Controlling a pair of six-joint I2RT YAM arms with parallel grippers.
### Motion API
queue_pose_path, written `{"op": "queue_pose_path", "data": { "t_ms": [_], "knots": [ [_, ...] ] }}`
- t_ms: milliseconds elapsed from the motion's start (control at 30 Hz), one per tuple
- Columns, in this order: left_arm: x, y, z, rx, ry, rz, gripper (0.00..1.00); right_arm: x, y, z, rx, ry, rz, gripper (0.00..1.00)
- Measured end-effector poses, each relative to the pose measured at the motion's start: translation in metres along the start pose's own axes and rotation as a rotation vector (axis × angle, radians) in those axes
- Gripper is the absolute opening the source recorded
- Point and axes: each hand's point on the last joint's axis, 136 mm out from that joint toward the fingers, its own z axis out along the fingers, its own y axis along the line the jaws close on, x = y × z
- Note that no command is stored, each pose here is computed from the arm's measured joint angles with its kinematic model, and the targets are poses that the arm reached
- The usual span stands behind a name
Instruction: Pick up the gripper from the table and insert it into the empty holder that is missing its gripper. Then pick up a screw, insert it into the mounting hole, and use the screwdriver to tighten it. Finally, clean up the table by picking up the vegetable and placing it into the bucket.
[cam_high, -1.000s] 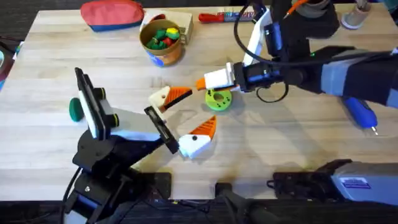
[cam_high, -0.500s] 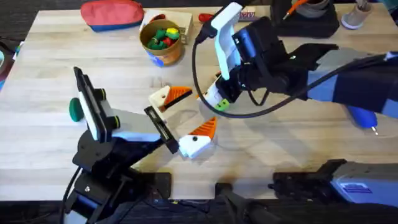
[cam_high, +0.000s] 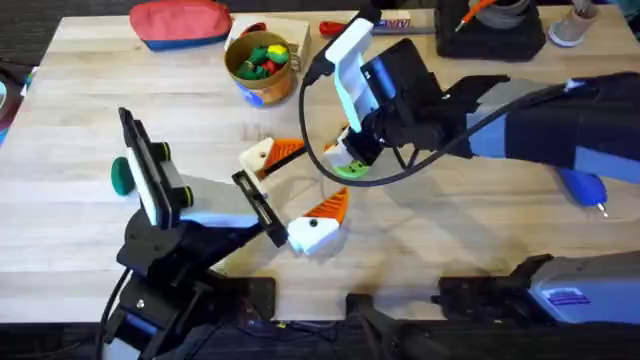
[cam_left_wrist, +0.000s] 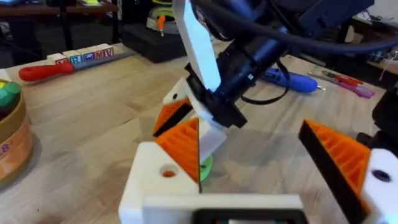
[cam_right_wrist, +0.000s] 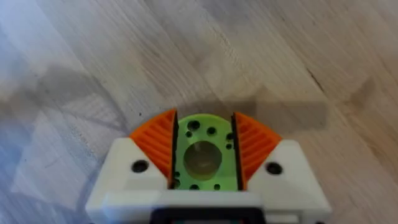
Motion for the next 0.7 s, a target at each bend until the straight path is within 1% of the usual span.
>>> {"op": "queue_pose_path", "data": {
  "t_ms": [167, 300, 333, 433, 533, 633, 700],
  "knots": [
    [-0.0001, 0.0000, 0.0000, 0.000, 0.000, 0.001, 0.987, 0.0007, 0.0001, 0.0007, 0.000, 0.003, 0.000, 0.416],
    [0.0000, -0.0001, 0.0000, 0.000, 0.000, 0.001, 0.987, 0.0065, 0.0016, 0.0054, -0.006, 0.026, 0.001, 0.273],
    [0.0000, 0.0000, 0.0000, 0.000, 0.000, 0.000, 0.987, 0.0076, 0.0021, 0.0062, -0.007, 0.030, 0.001, 0.250],
    [0.0000, -0.0001, 0.0000, 0.000, 0.000, 0.000, 0.987, 0.0080, 0.0024, 0.0067, -0.007, 0.032, 0.000, 0.222],
    [0.0000, -0.0001, 0.0000, 0.000, 0.000, 0.000, 0.987, 0.0080, 0.0024, 0.0067, -0.007, 0.032, 0.000, 0.142],
    [-0.0001, -0.0001, 0.0000, 0.000, 0.000, 0.001, 0.985, 0.0080, 0.0022, 0.0067, -0.006, 0.032, -0.001, 0.029],
    [0.0000, -0.0001, 0.0000, 0.000, 0.000, 0.000, 0.988, 0.0079, 0.0022, 0.0068, -0.006, 0.032, -0.001, 0.005]
  ]
}}
